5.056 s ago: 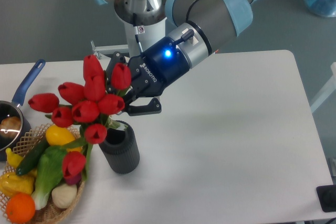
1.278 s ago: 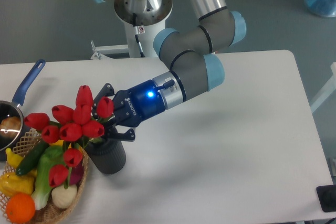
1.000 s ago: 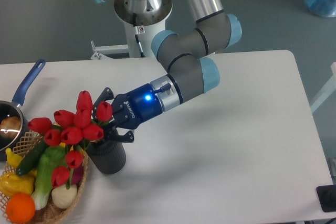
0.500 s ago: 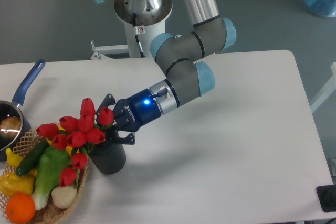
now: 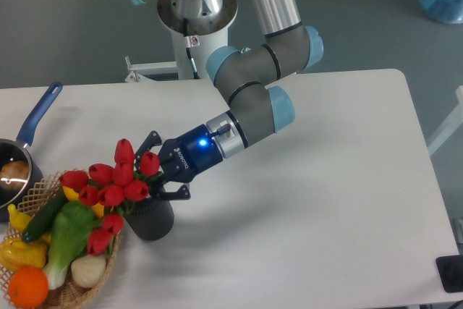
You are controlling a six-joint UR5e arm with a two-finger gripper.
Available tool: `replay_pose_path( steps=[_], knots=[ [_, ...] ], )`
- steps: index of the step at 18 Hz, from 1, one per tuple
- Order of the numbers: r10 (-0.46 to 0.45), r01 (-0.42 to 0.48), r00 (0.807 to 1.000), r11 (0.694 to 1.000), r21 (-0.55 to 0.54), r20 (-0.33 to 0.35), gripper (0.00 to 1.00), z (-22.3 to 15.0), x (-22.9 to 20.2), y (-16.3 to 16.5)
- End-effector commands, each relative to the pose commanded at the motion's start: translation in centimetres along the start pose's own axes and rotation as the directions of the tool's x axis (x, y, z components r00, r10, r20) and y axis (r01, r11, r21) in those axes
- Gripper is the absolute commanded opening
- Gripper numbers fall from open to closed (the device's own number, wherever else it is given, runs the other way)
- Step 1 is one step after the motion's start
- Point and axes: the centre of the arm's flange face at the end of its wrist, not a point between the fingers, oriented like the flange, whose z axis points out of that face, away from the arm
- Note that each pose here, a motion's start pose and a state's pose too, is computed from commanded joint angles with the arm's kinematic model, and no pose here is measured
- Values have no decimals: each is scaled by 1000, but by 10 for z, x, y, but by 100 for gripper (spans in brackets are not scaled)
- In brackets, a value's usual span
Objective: Insert the flowers into the vase
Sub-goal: 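Open the gripper to release the tulips in the vase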
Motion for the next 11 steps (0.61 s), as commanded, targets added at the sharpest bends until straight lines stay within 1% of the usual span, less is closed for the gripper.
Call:
replay_pose_path(
  steps=[2, 6, 9, 11],
  knots=[
    [19, -18, 1000, 999, -30, 15, 100, -5, -2, 5],
    [14, -13, 999, 999, -40, 36, 100, -16, -2, 6],
    [17, -11, 998, 995, -96, 61, 100, -22, 1, 4],
    [31, -20, 996, 990, -137, 78, 100, -27, 11, -1]
  ],
)
